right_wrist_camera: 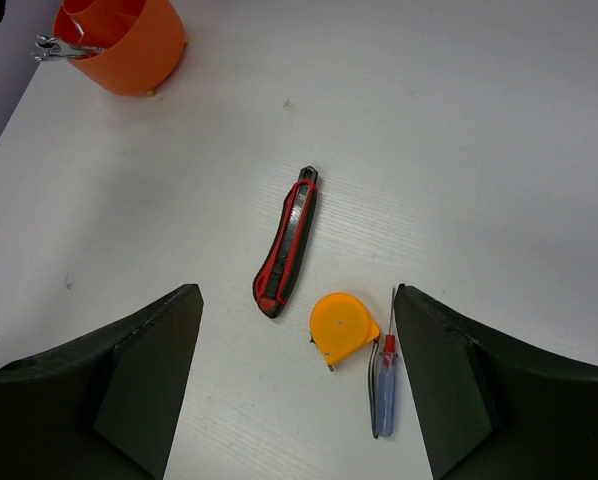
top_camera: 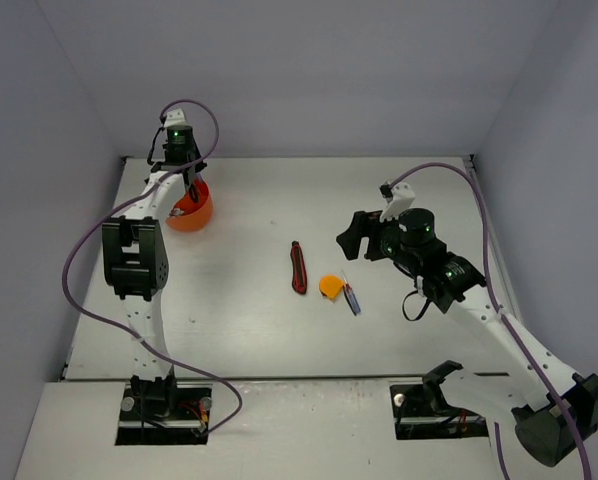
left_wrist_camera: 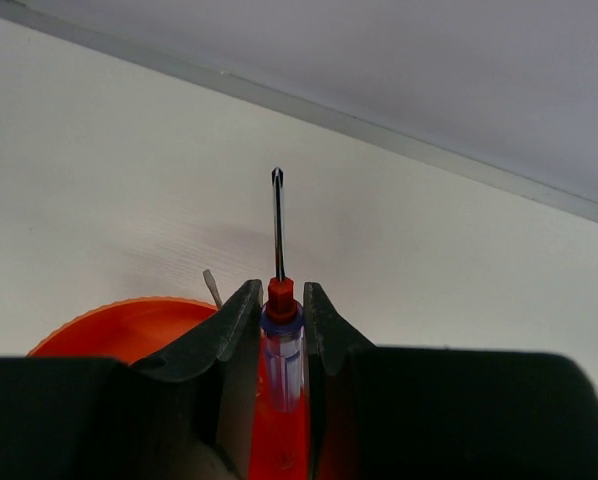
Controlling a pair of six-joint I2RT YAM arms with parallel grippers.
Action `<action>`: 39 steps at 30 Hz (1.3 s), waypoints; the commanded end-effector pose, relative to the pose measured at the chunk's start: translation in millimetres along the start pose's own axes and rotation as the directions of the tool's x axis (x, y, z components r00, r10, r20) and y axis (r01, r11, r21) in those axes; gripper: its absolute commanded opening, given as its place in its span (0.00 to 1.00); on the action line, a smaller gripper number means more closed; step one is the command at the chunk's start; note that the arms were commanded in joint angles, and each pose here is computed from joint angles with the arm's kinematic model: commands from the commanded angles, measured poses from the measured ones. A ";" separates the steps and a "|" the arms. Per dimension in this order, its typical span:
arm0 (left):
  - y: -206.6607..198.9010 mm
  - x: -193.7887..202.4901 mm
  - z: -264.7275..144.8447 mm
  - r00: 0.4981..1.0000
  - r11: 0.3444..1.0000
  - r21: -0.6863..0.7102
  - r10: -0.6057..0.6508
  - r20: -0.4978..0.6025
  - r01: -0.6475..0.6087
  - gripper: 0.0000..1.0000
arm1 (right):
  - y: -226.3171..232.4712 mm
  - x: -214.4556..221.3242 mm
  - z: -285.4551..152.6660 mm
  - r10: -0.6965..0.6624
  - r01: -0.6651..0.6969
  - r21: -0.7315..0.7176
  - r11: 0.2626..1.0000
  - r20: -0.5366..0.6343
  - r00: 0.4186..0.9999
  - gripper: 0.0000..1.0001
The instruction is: Sort the tools into containers
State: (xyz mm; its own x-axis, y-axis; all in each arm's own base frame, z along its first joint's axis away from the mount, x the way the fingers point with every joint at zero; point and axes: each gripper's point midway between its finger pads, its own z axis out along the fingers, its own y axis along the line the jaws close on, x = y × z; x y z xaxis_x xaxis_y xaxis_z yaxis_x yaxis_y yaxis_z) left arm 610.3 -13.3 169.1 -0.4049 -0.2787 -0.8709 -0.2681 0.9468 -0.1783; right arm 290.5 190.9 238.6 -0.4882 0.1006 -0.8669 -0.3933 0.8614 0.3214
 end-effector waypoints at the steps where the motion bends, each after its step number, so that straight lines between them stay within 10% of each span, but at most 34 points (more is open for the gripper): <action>1: -2.1 -48.4 -25.1 0.994 1.000 0.005 -0.001 0.110 0.000 0.00 | -3.8 -15.6 -8.7 0.026 -0.028 0.030 0.999 0.067 0.997 0.75; 30: 8.9 25.0 -81.3 0.979 0.987 0.103 0.139 -0.149 -0.124 0.00 | -4.0 -2.4 -8.0 0.018 -0.019 0.015 1.000 0.036 0.999 0.75; 39: 20.9 28.4 -92.7 0.958 0.971 0.088 0.233 -0.168 -0.221 0.21 | -2.9 1.2 -10.2 0.020 -0.020 0.004 1.000 0.032 0.999 0.75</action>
State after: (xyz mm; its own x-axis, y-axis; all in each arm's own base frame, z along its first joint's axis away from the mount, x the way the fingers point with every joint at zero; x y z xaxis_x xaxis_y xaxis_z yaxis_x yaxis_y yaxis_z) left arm 518.3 -24.9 134.5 -0.6622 -0.1345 -0.7372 -0.1205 0.9901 -0.0723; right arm 280.3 180.8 220.1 -0.5277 0.0990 -0.8437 -0.3518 0.8786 0.3231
